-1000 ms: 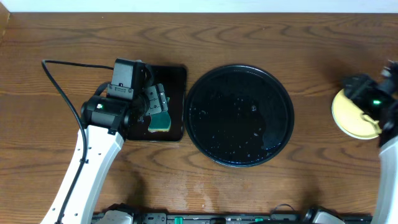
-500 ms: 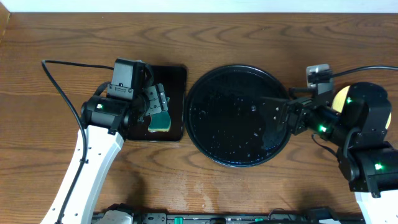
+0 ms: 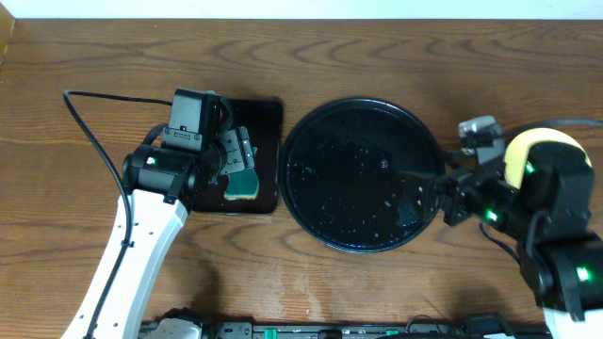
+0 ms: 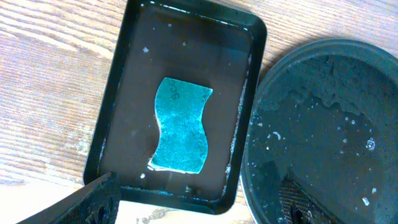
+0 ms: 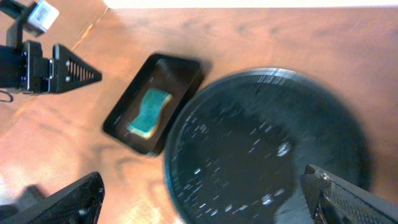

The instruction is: Clean dirty plates on tray and stack at the side

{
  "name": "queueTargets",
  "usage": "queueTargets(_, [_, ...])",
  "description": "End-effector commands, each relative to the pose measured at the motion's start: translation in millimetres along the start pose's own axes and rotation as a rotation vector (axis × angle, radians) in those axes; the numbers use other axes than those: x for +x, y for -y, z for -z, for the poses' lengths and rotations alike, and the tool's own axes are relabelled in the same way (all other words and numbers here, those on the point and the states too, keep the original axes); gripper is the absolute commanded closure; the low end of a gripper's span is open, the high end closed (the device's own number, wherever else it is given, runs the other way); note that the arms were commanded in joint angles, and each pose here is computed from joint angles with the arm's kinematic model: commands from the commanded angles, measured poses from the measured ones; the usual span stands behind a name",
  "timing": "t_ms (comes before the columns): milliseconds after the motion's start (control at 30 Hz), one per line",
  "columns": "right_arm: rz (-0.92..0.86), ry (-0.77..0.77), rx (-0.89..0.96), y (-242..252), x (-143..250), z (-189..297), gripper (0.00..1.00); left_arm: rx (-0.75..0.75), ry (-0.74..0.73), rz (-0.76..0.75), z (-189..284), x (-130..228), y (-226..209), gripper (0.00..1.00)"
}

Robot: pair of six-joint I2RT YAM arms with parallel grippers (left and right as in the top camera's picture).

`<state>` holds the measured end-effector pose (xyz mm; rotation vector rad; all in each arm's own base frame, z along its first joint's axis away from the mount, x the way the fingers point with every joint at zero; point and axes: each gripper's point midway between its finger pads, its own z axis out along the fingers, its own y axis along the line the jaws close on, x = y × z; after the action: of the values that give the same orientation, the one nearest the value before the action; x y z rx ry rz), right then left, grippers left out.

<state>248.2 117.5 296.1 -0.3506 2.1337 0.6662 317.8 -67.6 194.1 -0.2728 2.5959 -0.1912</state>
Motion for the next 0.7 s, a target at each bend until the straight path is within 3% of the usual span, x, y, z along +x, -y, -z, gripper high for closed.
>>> queueTargets(0, [0.111,0.079,0.155,16.8,-4.1,21.6,0.01,0.005,0.02,-0.008,5.5,-7.1,1.2,0.18])
queueTargets(300, [0.146,0.217,0.296,33.6,41.1,49.6,0.01,0.005,0.021,-0.008,5.5,-7.2,1.2,0.18])
queueTargets(667, [0.156,0.425,0.353,71.6,93.4,23.8,0.01,0.005,0.02,-0.008,5.5,-7.1,1.2,0.18])
